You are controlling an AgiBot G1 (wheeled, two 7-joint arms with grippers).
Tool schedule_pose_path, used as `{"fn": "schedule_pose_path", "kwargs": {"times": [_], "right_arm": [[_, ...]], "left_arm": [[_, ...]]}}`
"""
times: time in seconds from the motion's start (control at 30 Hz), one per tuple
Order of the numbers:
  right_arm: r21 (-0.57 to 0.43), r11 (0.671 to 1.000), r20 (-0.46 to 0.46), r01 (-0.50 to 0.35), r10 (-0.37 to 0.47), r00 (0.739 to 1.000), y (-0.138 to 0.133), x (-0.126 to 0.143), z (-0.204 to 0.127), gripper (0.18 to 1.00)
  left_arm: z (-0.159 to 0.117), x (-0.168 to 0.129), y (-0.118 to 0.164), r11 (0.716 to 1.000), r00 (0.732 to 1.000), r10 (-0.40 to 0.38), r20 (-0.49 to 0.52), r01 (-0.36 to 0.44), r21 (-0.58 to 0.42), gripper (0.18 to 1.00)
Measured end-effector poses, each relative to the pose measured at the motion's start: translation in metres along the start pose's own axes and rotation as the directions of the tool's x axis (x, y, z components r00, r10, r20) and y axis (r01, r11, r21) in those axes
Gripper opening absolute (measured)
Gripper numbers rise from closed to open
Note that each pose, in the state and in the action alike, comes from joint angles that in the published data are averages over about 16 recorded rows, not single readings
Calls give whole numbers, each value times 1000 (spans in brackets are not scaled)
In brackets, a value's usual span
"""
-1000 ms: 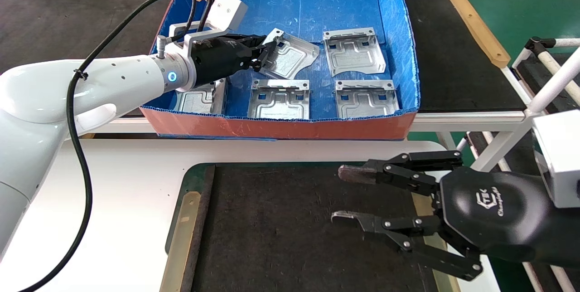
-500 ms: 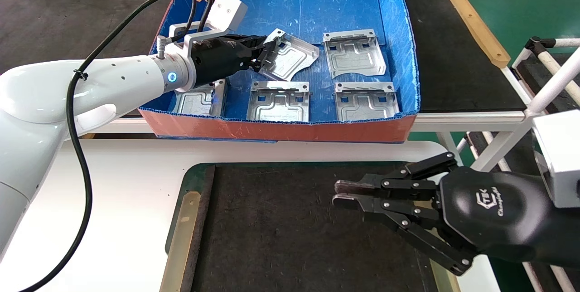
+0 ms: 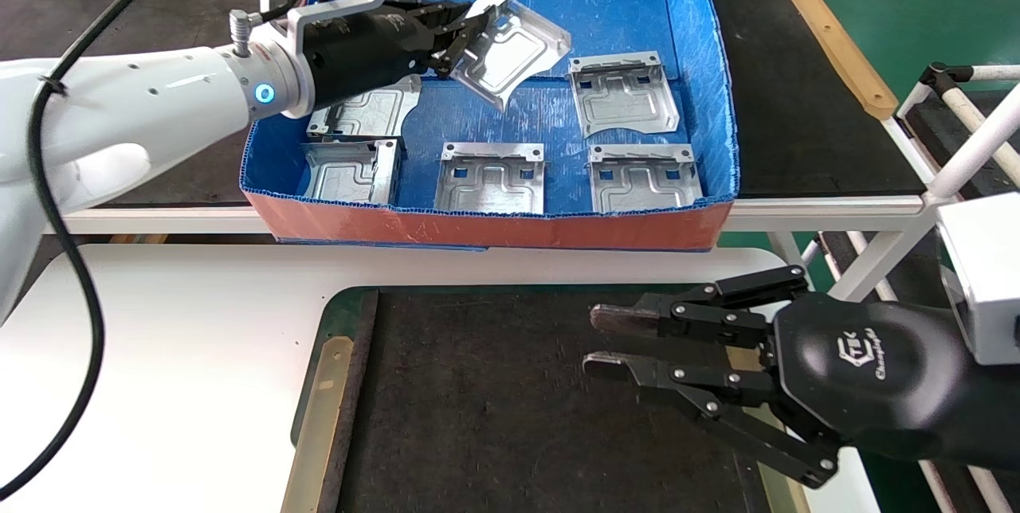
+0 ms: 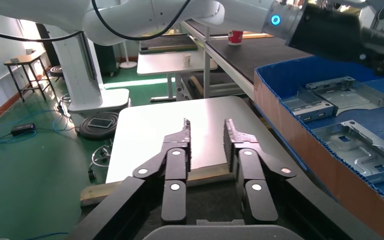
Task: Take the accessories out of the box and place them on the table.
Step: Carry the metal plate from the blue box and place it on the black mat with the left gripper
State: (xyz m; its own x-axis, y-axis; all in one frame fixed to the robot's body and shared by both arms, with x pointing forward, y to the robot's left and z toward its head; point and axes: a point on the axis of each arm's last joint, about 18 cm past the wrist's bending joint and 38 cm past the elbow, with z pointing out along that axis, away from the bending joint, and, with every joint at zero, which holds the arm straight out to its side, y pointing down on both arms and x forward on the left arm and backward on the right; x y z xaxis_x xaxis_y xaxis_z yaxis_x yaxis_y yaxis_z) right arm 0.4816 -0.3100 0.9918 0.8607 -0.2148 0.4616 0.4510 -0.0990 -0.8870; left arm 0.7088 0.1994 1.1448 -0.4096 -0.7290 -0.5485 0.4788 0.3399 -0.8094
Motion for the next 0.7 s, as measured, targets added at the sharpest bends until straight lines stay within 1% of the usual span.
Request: {"fn": "schedule_pose_path", "kwargs": {"times": [0.07, 0.17, 0.27, 0.33, 0.47, 0.6, 0.7], "right_arm": [[0, 1000, 0, 0, 0, 1000, 0, 0, 0, 314], [0, 1000, 0, 0, 0, 1000, 0, 0, 0, 363], [0, 1000, 0, 0, 0, 1000, 0, 0, 0, 406], [0, 1000, 0, 0, 0, 1000, 0, 0, 0, 451], [0, 1000, 0, 0, 0, 1000, 0, 0, 0, 531], [0, 1000, 0, 0, 0, 1000, 0, 0, 0, 635], [0, 1000, 0, 0, 0, 1000, 0, 0, 0, 696]], "left_arm": [[-5, 0, -7, 999, 999, 27, -22, -27, 26, 276], [-15, 2, -16, 995, 995, 79, -65, -75, 69, 276], [-28, 6, -22, 984, 982, 149, -115, -135, 118, 276], [-36, 9, -25, 972, 969, 199, -149, -177, 152, 276], [-55, 17, -26, 941, 930, 302, -211, -256, 221, 275], [-75, 25, -22, 903, 879, 397, -264, -323, 283, 275], [-89, 31, -16, 877, 841, 452, -297, -358, 322, 275]]}}
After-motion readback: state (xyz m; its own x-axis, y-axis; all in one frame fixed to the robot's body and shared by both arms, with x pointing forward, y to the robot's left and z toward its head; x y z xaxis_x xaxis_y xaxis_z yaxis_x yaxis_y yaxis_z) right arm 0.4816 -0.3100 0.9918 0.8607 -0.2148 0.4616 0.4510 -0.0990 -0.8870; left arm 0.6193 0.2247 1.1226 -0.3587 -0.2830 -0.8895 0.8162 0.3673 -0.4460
